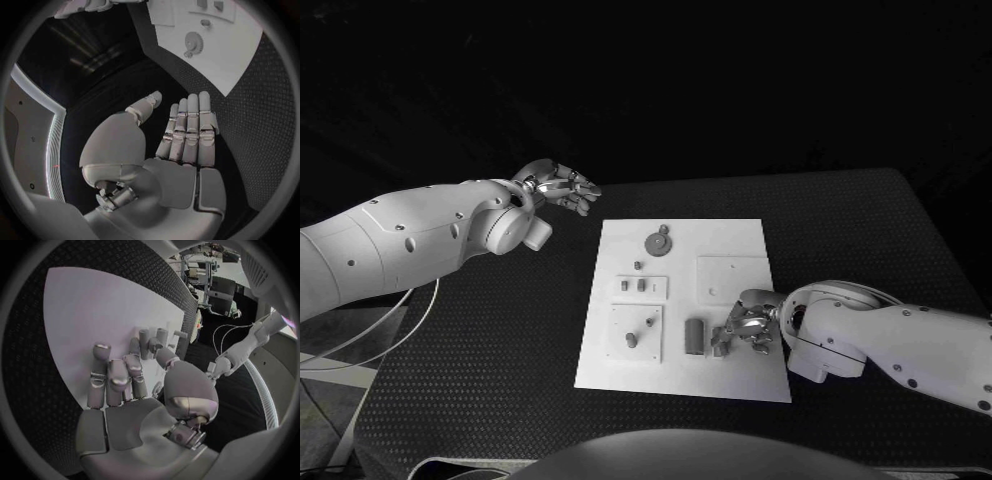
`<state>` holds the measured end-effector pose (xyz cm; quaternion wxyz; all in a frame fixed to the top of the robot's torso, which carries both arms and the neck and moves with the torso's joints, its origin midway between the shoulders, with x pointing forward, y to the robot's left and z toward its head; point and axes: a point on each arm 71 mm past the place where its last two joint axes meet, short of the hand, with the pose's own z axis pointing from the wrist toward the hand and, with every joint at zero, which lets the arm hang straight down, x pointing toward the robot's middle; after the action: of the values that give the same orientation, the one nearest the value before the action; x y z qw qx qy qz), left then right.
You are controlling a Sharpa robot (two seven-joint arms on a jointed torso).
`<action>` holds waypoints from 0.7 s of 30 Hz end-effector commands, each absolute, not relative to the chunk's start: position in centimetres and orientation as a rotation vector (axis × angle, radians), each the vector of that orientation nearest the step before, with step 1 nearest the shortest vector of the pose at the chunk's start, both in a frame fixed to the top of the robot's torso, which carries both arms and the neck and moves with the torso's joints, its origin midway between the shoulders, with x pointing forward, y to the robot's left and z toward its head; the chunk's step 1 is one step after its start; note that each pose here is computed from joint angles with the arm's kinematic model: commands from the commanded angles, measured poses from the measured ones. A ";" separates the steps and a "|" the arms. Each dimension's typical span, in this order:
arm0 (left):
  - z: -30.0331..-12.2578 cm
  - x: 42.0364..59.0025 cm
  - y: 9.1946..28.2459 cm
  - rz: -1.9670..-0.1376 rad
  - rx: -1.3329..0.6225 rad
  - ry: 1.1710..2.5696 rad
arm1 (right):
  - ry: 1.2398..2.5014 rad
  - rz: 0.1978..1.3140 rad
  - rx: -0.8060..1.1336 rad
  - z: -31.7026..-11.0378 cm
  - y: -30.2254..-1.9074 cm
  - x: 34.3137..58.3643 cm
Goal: Assemble the parts on the task board
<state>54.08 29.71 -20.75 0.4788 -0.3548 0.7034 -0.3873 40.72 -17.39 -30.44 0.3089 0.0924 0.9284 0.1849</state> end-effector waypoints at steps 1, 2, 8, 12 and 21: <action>-20.7 54.1 29.5 -0.963 -0.862 1.725 | 2.459 0.505 0.250 -30.8 -17.2 40.6; -20.7 54.1 29.5 -0.963 -0.862 1.726 | 2.461 0.506 0.250 -30.8 -17.2 40.5; -20.7 54.1 29.5 -0.963 -0.863 1.726 | 2.470 0.514 0.261 -30.8 -17.1 40.5; -20.7 54.1 29.5 -0.962 -0.863 1.726 | 2.473 0.512 0.259 -30.8 -17.2 40.4; -20.7 54.1 29.5 -0.962 -0.863 1.726 | 2.467 0.522 0.263 -30.8 -17.0 40.4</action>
<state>54.10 29.69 -20.76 0.4782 -0.3549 0.7040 -0.3871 40.70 -17.41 -30.54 0.3038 0.0973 0.9291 0.1870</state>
